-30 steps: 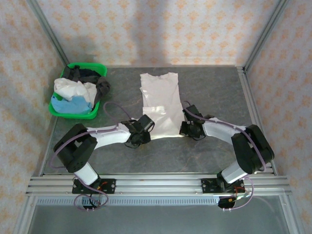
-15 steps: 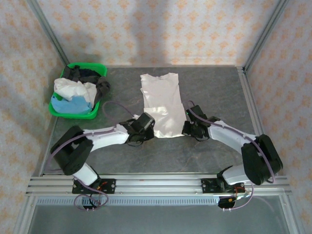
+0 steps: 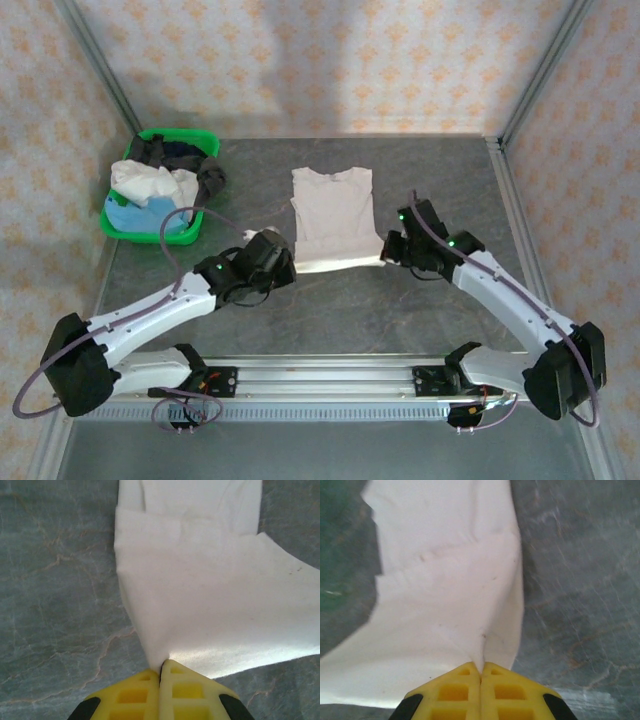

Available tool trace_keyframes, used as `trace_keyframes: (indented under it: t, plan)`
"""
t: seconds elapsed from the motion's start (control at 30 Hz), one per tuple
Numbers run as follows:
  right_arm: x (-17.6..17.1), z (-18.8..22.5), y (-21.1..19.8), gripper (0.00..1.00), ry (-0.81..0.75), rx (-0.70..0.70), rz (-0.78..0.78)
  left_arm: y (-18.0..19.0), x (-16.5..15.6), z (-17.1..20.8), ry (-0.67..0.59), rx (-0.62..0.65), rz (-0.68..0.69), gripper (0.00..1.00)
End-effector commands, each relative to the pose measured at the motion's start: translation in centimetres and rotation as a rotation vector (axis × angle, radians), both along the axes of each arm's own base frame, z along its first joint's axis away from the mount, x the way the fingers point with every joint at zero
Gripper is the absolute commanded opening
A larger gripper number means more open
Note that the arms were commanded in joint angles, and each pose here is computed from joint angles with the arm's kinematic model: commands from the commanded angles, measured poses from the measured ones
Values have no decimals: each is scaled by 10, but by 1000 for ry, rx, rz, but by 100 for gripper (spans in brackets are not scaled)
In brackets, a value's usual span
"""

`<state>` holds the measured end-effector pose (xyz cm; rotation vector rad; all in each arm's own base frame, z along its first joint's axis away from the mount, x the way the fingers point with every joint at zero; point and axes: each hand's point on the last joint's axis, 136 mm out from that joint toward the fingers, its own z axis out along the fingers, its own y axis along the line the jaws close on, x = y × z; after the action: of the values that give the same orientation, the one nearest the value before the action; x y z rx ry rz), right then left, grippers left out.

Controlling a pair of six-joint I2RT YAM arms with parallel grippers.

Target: Fold and stack the t-shirts

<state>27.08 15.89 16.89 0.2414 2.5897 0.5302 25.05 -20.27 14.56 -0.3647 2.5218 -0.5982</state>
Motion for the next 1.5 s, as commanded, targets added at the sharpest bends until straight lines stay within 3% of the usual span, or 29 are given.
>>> trace_keyframes:
  t: [0.0,0.17,0.5,0.73,0.83,0.9,0.97,1.13,1.2,1.37,1.47]
  plan:
    - [19,16,-2,0,-19,-65,-17,14,20,28,-65,61,45,0]
    - [62,29,0,0,-27,-179,-46,23,63,42,-89,67,85,0]
    - [159,17,24,0,11,-219,-17,29,155,38,-45,105,104,0]
    - [219,-10,29,0,58,-223,-25,41,222,16,4,133,133,0]
    - [244,-31,29,0,79,-211,-30,37,251,-15,75,138,106,0]
    - [259,-48,27,8,105,-213,-34,39,266,-30,122,168,105,13]
    - [274,-63,26,14,113,-216,-28,41,280,-35,126,184,111,16]
    - [295,-62,8,40,98,-240,-69,45,296,-25,103,204,104,49]
    - [292,-52,3,42,83,-259,-79,41,293,-23,98,208,80,68]
    - [275,-48,37,41,30,-202,0,20,282,-40,89,279,-15,66]
    - [269,-62,54,37,35,-176,30,14,287,-68,143,274,-24,59]
